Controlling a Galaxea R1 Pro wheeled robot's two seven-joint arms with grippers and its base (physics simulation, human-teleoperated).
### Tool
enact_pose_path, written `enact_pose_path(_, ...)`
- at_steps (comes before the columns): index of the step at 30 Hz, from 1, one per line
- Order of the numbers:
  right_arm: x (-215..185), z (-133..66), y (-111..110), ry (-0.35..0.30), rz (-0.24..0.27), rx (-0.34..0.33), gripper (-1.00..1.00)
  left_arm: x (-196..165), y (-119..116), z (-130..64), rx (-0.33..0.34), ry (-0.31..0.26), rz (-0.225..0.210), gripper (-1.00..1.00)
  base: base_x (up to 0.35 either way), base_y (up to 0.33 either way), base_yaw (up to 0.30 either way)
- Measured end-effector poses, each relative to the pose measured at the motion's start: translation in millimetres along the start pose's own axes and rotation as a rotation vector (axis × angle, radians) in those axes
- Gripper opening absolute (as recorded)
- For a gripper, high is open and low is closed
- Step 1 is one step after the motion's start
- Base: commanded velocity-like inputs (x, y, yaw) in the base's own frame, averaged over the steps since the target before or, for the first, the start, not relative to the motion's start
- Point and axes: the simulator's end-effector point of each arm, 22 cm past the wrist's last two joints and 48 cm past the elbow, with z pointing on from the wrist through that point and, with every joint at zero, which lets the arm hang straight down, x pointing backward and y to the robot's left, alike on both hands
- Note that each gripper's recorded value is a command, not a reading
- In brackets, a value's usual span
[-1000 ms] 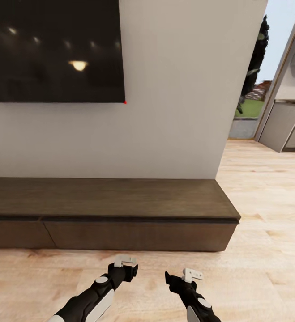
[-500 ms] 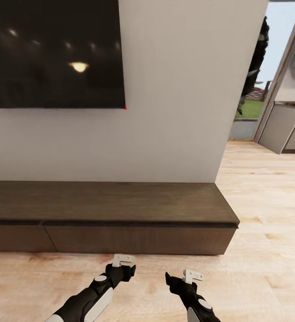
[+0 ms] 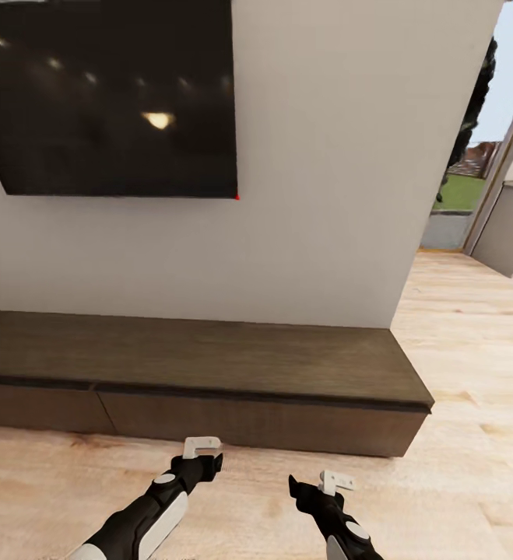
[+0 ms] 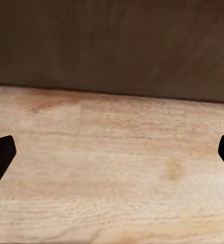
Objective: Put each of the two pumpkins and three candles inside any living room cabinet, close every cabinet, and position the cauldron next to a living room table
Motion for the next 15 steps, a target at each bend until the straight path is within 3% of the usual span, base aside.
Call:
enact_pose_path(4, -6, -4.7, 3, 0.001, 0.0, 0.001, 1.0, -7, 6, -4.9, -0.031, -0.001, -0.001, 1.0, 0.0, 0.0, 0.288)
enact_pose_path(15, -23, -17.4, 9, 0.006, -0.001, 0.003, 1.0, -26, 6, -18.7, -0.041, -0.001, -0.002, 1.0, 0.0, 0.0, 0.291)
